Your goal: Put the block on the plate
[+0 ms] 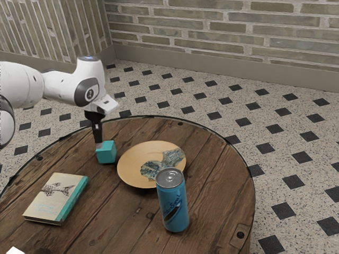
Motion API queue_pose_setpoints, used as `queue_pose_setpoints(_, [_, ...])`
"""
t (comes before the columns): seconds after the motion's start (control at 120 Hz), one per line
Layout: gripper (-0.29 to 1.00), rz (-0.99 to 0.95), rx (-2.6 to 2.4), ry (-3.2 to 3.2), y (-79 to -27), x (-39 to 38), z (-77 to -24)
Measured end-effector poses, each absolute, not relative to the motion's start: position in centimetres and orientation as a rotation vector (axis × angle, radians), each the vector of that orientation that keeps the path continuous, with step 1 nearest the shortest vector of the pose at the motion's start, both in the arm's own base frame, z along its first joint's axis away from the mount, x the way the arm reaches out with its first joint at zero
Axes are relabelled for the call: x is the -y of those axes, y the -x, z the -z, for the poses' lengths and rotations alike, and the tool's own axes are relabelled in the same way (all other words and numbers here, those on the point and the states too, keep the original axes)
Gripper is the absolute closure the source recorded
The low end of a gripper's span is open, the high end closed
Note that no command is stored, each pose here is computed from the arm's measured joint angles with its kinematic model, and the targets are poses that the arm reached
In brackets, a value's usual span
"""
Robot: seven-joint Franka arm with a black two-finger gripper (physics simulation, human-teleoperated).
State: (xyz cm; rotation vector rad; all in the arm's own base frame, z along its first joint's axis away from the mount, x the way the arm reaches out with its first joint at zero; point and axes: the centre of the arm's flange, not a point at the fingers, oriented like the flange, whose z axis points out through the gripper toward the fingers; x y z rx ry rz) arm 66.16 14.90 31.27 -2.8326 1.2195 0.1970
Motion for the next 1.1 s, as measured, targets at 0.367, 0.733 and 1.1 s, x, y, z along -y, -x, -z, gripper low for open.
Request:
queue_pose_setpoints(0.367, [0.0, -0.161, -1.446, 2.76, -66.8, -14.9, -26.2])
queue_pose_setpoints(0.733, [0.33, -0.065, -1.569, 2.665, -67.2, -13.1, -29.1])
queue_pose_setpoints(1.1, [0.32, 0.001, -1.768, 2.49, -63.2, -1.3, -38.7])
